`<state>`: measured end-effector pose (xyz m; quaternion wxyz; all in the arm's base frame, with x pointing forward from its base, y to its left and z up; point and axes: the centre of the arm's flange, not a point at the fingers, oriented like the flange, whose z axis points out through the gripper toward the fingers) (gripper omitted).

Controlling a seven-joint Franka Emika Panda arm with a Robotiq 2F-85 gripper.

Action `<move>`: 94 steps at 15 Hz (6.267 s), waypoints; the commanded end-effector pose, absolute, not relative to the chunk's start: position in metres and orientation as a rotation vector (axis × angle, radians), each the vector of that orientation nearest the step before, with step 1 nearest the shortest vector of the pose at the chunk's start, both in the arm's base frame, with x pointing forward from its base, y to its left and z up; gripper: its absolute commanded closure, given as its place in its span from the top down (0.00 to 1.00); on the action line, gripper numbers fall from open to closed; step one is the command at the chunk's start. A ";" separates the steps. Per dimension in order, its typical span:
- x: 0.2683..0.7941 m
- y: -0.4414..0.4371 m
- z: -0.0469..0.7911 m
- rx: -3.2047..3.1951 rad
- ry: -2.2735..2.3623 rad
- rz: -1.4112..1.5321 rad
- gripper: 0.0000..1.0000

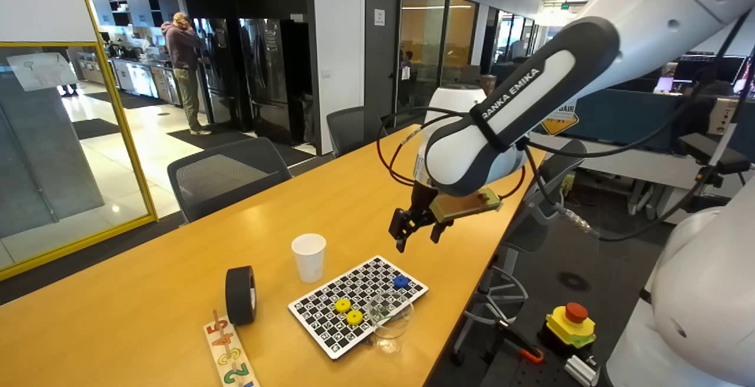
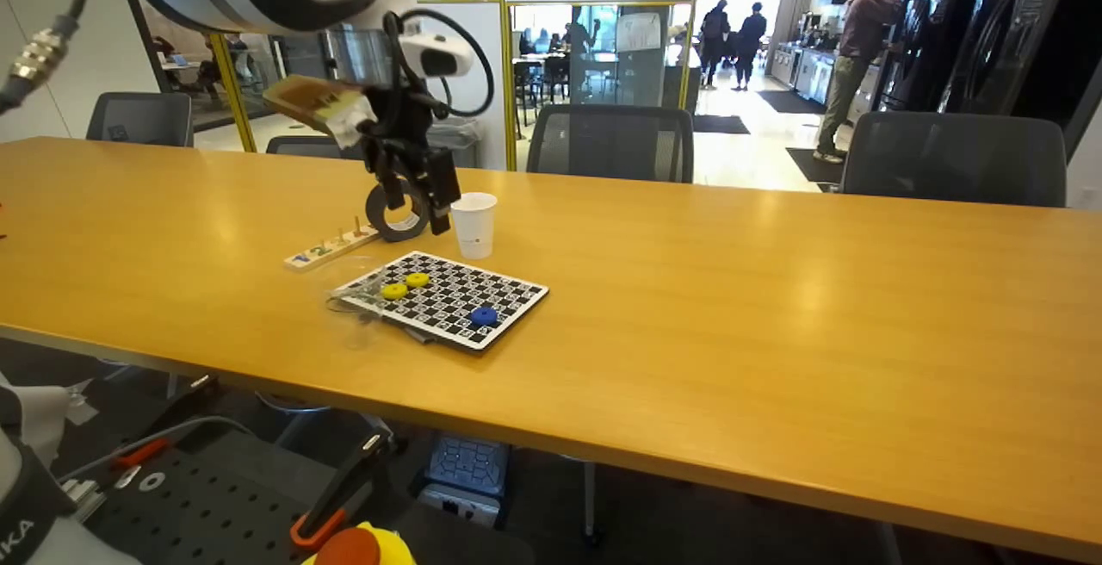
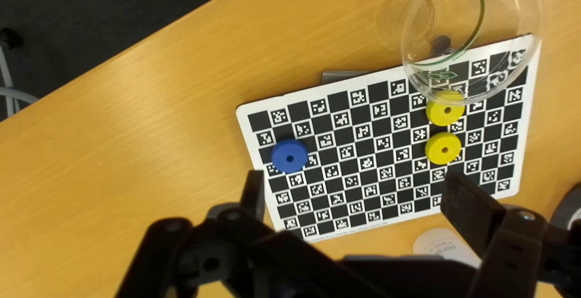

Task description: Put the round blue block in the white cup then put the two round yellow blocks in the clear cup

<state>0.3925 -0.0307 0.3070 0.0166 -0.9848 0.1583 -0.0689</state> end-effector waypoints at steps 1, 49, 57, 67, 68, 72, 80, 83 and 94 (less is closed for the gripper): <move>0.426 -0.049 0.261 -2.980 0.477 -0.132 1.00; 0.540 -0.057 0.207 -3.070 0.536 -0.043 0.21; 0.629 -0.006 0.265 -3.044 0.364 -0.270 0.20; 0.686 0.046 0.256 -3.019 0.211 -0.226 0.20; 0.689 0.048 0.254 -3.016 0.206 -0.215 0.20; 0.690 0.048 0.244 -3.017 0.201 -0.182 0.83; 0.625 0.068 0.249 -3.077 0.079 -0.159 1.00; 0.591 0.080 0.248 -3.081 0.036 -0.111 1.00; 0.537 0.103 0.191 -3.127 -0.040 0.030 1.00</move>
